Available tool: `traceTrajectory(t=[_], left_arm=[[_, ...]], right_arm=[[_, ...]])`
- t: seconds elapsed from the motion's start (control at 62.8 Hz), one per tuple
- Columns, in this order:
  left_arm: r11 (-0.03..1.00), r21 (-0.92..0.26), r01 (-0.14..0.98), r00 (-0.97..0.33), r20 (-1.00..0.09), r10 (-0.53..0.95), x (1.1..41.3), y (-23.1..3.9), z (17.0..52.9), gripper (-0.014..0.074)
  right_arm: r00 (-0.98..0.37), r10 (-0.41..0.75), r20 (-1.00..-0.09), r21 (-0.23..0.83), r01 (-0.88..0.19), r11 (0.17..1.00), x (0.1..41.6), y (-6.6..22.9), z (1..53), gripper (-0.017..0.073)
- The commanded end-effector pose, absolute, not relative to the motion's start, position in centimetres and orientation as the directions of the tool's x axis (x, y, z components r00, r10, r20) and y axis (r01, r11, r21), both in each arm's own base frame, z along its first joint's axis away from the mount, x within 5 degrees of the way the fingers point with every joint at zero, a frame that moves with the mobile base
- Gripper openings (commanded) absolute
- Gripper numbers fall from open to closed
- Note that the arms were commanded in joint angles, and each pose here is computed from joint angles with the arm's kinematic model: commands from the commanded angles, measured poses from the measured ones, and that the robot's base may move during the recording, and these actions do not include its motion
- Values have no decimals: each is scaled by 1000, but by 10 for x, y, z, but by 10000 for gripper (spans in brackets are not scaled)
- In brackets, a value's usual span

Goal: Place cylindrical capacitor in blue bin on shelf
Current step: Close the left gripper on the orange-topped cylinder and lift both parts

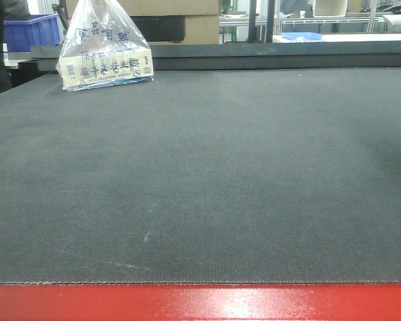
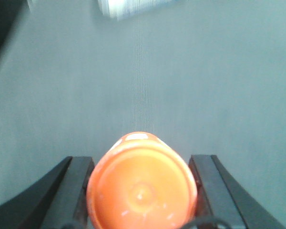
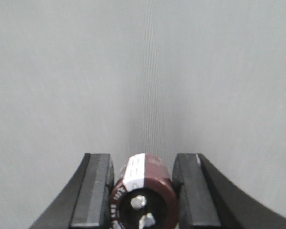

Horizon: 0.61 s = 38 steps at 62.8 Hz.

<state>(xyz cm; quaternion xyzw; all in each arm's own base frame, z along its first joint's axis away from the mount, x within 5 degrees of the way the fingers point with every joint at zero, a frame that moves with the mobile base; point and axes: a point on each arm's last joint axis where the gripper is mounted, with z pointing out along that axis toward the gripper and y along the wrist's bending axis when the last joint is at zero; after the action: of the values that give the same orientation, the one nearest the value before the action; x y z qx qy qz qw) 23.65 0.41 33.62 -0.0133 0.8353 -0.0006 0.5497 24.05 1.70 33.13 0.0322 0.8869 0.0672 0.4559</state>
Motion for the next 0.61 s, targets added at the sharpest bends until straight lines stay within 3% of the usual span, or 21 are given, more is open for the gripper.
traceTrajectory(t=[0.0, 0.287, 0.589], left_arm=[[1000, -21, -20, -263, -964, -25, 223, 3, 345, -111], [999, -40, -20, -75, -996, -41, 174, 3, 347, -111], [999, -40, -13, 75, -996, -39, 129, 2, 371, -111]], right_arm=[[-464, 96, -881, 118, -19, 993, 224, 14, 340, -167], [-192, 14, -981, 23, -41, 999, 157, 8, 356, -167], [19, 2, -1000, 1, -40, 999, 102, 4, 382, -167]])
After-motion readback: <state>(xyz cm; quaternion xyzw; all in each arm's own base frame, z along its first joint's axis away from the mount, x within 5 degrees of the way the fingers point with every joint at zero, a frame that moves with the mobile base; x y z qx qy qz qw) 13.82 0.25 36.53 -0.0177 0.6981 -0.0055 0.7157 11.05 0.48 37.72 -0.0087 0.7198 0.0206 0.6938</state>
